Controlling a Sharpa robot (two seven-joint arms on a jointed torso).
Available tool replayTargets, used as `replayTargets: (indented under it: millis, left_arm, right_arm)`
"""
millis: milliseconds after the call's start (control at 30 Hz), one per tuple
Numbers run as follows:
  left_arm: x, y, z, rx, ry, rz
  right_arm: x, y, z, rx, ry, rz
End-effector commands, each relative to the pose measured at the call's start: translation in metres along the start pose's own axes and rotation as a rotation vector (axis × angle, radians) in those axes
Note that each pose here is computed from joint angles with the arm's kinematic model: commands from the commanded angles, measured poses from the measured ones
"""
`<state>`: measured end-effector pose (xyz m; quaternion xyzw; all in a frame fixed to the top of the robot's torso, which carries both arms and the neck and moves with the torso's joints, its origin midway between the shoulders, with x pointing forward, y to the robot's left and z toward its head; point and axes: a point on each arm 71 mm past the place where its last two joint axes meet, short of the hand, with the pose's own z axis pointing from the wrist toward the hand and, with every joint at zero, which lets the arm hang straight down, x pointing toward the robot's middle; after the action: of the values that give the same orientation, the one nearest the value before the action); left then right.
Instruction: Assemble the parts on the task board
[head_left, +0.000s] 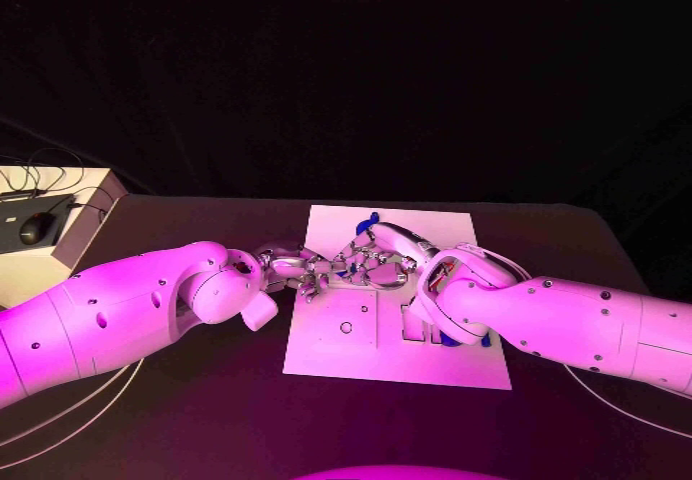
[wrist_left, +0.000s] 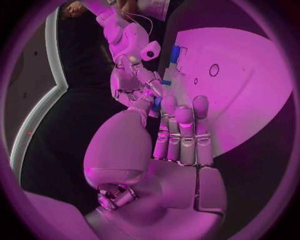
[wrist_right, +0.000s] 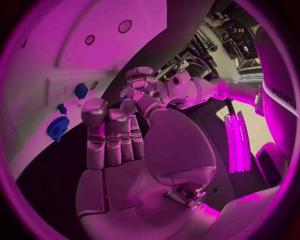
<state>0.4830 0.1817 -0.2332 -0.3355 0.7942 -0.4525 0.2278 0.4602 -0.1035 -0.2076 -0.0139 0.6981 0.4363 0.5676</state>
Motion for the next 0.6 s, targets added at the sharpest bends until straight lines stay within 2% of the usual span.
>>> replayTargets:
  millis: [33, 600]
  left_arm:
    - [0.0055, -0.0035, -0.0002, 0.024, 0.053, -0.008]
    - [0.0028, -0.0046, -0.0005, 0.047, 0.032, -0.050]
  right_arm:
    - [0.0004, -0.0053, -0.0010, 0.021, 0.017, -0.012]
    - [0.0009, -0.0067, -0.0010, 0.028, 0.027, -0.015]
